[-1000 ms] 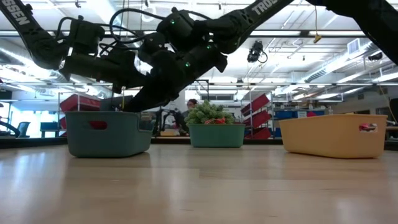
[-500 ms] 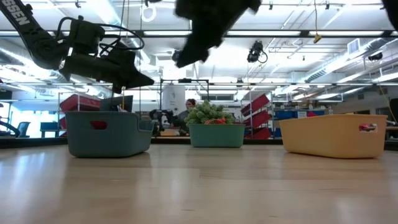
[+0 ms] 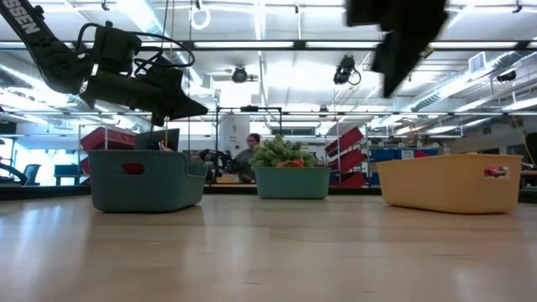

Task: Sort candy
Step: Put the red candy into the blue bin

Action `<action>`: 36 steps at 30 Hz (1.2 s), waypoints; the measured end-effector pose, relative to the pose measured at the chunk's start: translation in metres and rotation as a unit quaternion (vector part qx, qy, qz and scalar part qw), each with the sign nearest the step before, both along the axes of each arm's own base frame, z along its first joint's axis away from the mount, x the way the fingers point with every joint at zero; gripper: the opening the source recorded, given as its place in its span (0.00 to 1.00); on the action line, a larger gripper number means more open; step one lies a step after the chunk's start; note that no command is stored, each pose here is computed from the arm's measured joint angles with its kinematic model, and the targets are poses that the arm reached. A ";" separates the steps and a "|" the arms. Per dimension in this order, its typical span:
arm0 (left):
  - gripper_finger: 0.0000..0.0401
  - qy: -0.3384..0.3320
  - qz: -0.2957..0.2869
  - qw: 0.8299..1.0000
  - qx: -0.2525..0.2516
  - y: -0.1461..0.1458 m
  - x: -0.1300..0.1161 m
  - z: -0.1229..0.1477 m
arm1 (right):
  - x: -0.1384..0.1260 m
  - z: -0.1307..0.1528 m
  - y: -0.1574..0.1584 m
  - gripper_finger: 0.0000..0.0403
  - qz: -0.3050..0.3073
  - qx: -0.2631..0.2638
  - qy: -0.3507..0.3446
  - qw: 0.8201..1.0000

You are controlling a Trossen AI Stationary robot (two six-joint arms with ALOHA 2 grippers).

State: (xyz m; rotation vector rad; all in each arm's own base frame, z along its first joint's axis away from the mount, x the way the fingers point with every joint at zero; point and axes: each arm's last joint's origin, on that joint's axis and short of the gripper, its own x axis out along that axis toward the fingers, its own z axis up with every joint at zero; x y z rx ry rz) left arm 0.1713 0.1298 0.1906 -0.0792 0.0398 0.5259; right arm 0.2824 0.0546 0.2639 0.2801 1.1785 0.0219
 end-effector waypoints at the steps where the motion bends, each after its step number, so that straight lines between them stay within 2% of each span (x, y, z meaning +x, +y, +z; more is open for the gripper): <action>1: 0.03 0.000 0.000 1.000 0.000 0.000 0.000 0.000 | -0.008 -0.001 0.004 0.32 -0.013 0.008 0.003 1.000; 6: 0.03 -0.001 0.000 1.000 -0.002 0.000 0.000 0.000 | -0.044 -0.008 0.027 0.36 -0.054 0.040 0.036 0.997; 9: 0.03 -0.001 0.000 1.000 -0.002 0.000 0.000 0.000 | -0.063 -0.012 0.042 0.40 -0.047 0.069 0.064 0.994; 13: 0.03 -0.002 -0.002 1.000 -0.003 0.000 0.000 0.000 | -0.081 -0.029 0.057 0.47 -0.044 0.077 0.108 0.990; 17: 0.03 -0.002 -0.002 1.000 -0.003 0.000 0.000 0.000 | -0.097 -0.056 0.069 0.56 -0.023 0.077 0.169 0.982; 19: 0.03 -0.001 -0.003 1.000 -0.004 0.000 0.000 0.000 | -0.104 -0.072 0.073 0.59 -0.003 0.094 0.196 0.976; 24: 0.03 -0.001 -0.003 1.000 -0.004 0.000 0.000 0.000 | -0.113 -0.102 0.074 0.66 0.017 0.111 0.222 0.969; 29: 0.03 -0.001 -0.004 1.000 -0.004 0.000 0.000 0.000 | -0.112 -0.118 0.075 0.64 0.019 0.112 0.204 0.972; 36: 0.03 0.006 -0.004 1.000 -0.010 0.000 0.000 -0.002 | -0.106 -0.129 0.079 0.48 0.028 0.132 0.164 0.977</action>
